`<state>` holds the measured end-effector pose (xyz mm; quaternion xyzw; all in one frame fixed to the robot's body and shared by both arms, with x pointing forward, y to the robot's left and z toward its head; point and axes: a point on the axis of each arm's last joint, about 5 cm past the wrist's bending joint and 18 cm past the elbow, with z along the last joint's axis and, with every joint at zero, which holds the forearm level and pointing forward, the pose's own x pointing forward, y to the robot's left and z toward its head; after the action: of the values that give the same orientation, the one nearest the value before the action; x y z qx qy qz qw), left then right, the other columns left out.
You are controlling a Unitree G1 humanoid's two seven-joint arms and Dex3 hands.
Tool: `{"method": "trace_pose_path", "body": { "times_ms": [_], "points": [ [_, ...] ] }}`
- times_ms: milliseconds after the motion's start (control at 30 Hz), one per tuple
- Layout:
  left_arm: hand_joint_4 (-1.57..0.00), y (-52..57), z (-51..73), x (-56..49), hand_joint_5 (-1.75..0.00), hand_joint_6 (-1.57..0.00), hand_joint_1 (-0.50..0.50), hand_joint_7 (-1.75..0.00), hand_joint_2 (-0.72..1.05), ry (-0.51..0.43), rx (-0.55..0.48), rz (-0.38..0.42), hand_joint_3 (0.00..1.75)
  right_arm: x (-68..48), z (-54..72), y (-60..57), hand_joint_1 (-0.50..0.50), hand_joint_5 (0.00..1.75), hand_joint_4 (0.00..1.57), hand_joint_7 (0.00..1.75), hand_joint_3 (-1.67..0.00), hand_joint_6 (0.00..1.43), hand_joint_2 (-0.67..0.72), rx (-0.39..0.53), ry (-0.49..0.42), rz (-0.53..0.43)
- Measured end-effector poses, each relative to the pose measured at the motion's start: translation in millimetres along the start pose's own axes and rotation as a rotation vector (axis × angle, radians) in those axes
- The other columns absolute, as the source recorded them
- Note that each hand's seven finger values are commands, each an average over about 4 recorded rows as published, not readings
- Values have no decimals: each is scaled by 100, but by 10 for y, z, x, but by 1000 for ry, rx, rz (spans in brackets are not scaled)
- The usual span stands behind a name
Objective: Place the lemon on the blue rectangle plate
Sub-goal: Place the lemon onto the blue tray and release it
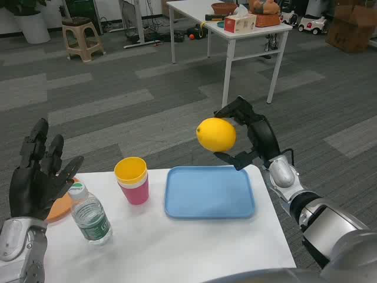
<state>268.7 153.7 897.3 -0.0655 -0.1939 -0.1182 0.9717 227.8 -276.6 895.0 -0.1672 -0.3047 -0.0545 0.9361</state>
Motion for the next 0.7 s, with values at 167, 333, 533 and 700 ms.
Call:
{"method": "trace_pose_path", "body": {
  "times_ms": [167,333,533,700],
  "points": [
    [0,-16,6,4,-21,0,-46,-14,105,-12,-24,10,9,-12,-2,-5,-12,68,78,159,-145,120,-41,-2,4,1],
    [0,-24,7,7,-21,0,-46,-14,105,-15,-28,10,9,-14,-3,-5,-12,68,79,161,-145,120,-40,-2,5,0],
    [0,-25,7,7,-21,0,-46,-14,105,-15,-28,10,9,-17,-5,-7,-12,68,80,161,-143,120,-41,-4,7,-1],
    [0,-26,6,7,-21,0,-46,-14,105,-14,-28,10,9,-25,-10,-11,-12,68,80,157,-143,120,-41,-6,13,-1]
  ]
}}
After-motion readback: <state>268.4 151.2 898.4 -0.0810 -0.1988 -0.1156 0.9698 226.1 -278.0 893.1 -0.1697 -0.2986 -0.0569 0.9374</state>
